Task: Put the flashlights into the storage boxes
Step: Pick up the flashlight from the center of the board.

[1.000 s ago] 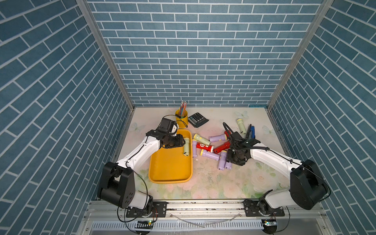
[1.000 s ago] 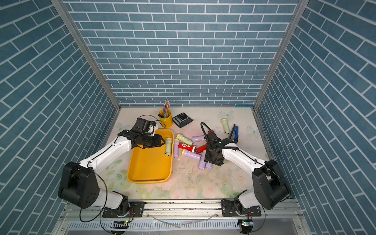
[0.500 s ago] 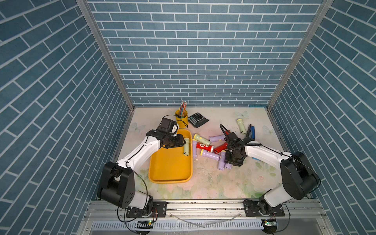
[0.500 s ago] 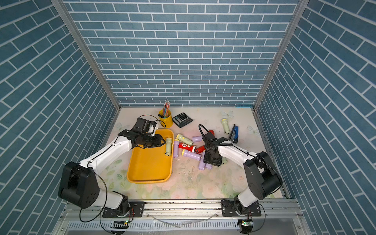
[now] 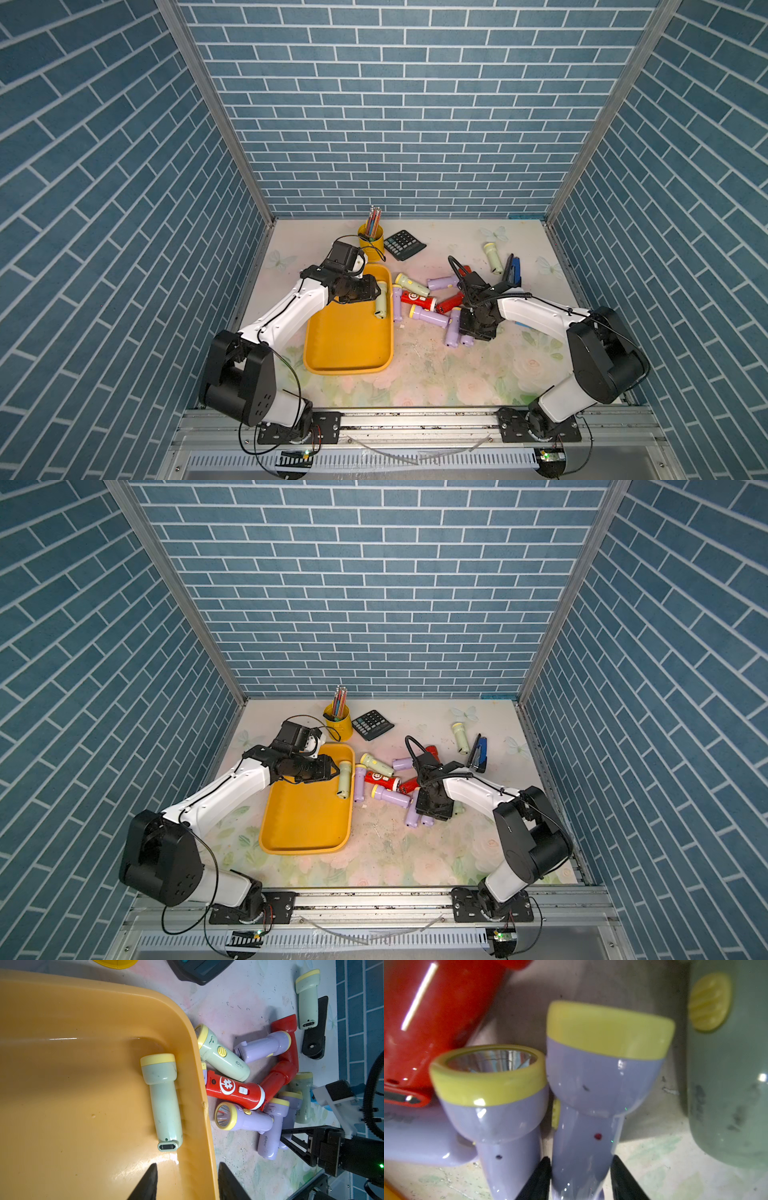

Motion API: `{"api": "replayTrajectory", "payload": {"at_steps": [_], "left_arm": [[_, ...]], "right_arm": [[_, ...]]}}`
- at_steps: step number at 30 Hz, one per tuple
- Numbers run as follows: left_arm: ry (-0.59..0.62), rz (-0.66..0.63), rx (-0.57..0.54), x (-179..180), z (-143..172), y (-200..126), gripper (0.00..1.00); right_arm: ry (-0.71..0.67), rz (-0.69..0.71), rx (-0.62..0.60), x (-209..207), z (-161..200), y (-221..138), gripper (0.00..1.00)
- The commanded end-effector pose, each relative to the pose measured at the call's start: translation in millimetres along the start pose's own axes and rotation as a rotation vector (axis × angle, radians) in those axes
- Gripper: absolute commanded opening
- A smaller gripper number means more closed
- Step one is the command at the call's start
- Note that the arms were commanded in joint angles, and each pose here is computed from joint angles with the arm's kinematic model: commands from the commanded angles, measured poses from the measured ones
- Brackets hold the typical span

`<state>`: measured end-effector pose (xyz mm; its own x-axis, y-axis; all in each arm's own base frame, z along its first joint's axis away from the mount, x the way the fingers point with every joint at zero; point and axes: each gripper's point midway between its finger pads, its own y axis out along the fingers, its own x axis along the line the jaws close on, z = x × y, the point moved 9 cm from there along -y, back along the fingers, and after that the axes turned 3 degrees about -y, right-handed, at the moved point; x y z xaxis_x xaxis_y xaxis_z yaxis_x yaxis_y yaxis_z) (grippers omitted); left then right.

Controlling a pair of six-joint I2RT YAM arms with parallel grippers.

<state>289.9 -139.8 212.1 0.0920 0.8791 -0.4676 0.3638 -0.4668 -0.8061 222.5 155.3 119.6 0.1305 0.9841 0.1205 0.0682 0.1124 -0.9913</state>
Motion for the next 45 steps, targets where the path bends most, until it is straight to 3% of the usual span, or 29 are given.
{"api": "replayTrajectory", "payload": {"at_steps": [1,6,10,18,23,28,36,45], "left_arm": [[0.015,0.019,-0.032,-8,-4,-11,0.48],[0.023,0.047,-0.045,-12,-5,-14,0.48],[0.033,0.109,-0.068,-20,-5,-17,0.48],[0.082,0.286,-0.16,-52,-4,-36,0.48],[0.225,0.465,-0.245,-85,1,-47,0.49],[0.35,0.583,-0.23,-117,12,-43,0.51],[0.408,0.597,-0.21,-146,19,-26,0.51],[0.45,0.591,-0.229,-164,18,-15,0.51]], "right_arm": [[0.032,0.053,0.023,-12,9,6,0.43],[0.034,0.023,-0.01,-18,16,-1,0.39],[0.021,-0.082,-0.086,-20,22,-11,0.36],[-0.12,-0.355,-0.394,-18,25,-50,0.3],[-0.351,-0.597,-0.593,-1,27,-79,0.26],[-0.547,-0.757,-0.743,13,28,-103,0.22],[-0.57,-0.869,-0.797,34,18,-125,0.21],[-0.587,-0.897,-0.805,53,18,-128,0.21]]}}
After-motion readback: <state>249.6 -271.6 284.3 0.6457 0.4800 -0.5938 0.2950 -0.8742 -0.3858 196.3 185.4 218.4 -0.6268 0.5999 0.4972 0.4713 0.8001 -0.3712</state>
